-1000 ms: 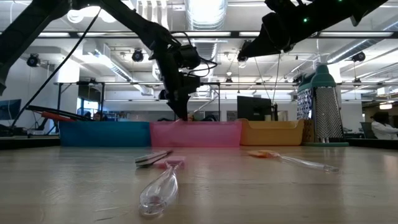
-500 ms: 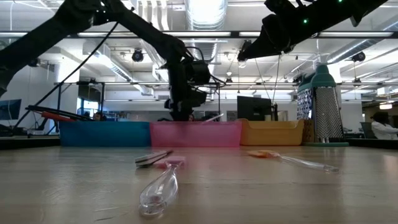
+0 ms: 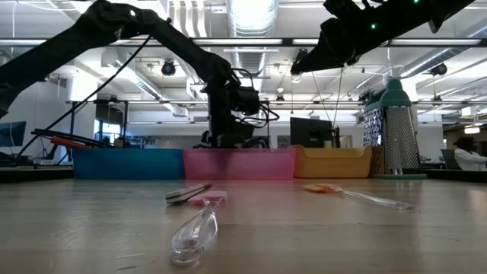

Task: Pick & Place Kitchen Items
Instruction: Put the yellow knife into the pink bin, then put the orange spatula into the yellow bin

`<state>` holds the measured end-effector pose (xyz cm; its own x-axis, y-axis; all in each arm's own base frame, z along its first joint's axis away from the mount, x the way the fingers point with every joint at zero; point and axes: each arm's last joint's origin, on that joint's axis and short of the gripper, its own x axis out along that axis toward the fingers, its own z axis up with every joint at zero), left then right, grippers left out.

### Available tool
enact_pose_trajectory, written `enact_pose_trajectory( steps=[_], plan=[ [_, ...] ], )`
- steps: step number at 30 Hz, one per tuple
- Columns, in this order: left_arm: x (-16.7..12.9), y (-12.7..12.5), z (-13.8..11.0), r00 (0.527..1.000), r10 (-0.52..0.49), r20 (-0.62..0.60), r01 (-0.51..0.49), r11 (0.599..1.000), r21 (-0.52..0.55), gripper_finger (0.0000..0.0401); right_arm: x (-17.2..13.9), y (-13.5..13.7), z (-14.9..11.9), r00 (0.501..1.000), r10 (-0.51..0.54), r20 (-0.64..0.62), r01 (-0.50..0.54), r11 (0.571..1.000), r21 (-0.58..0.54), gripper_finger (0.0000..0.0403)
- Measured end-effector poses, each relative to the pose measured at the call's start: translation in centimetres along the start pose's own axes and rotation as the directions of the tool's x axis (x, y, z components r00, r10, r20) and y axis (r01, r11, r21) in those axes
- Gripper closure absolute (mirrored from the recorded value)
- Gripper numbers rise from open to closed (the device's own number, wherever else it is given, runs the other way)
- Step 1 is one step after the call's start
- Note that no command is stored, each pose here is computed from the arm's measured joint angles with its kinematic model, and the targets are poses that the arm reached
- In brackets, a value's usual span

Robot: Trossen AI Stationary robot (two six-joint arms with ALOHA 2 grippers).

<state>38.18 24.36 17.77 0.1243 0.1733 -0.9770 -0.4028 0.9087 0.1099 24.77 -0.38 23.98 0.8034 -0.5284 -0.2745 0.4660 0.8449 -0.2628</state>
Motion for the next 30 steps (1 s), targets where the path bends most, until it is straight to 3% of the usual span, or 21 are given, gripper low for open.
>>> enact_pose_trajectory(
  steps=[7, 11, 16, 20, 30],
  plan=[
    [-0.3, 0.1, 0.3, 1.000, 0.002, 0.013, -0.002, 1.000, 0.029, 0.0244, 0.0, 0.0, 0.0, 1.000, 0.001, 0.000, -0.001, 1.000, -0.001, 0.0184],
    [-1.6, 0.2, 0.6, 1.000, 0.001, 0.007, -0.001, 0.999, 0.044, 0.0209, 0.0, 0.0, 0.0, 1.000, 0.001, 0.000, -0.001, 1.000, -0.004, 0.0184],
    [-4.9, 0.6, 1.3, 1.000, 0.010, 0.014, -0.010, 1.000, 0.010, 0.0200, 0.0, 0.0, 0.0, 1.000, 0.001, 0.000, -0.001, 1.000, -0.011, 0.0184],
    [-8.6, 0.2, 1.7, 0.995, 0.019, 0.096, -0.016, 0.999, -0.029, 0.0200, 0.0, 0.0, 0.1, 1.000, 0.001, 0.007, 0.000, 1.000, -0.022, 0.0184],
    [-18.6, -3.9, -0.5, 0.946, 0.001, 0.324, -0.017, 0.999, 0.046, 0.0200, 0.0, 0.0, 0.0, 1.000, 0.003, 0.005, -0.003, 1.000, 0.006, 0.0184]
  ],
)
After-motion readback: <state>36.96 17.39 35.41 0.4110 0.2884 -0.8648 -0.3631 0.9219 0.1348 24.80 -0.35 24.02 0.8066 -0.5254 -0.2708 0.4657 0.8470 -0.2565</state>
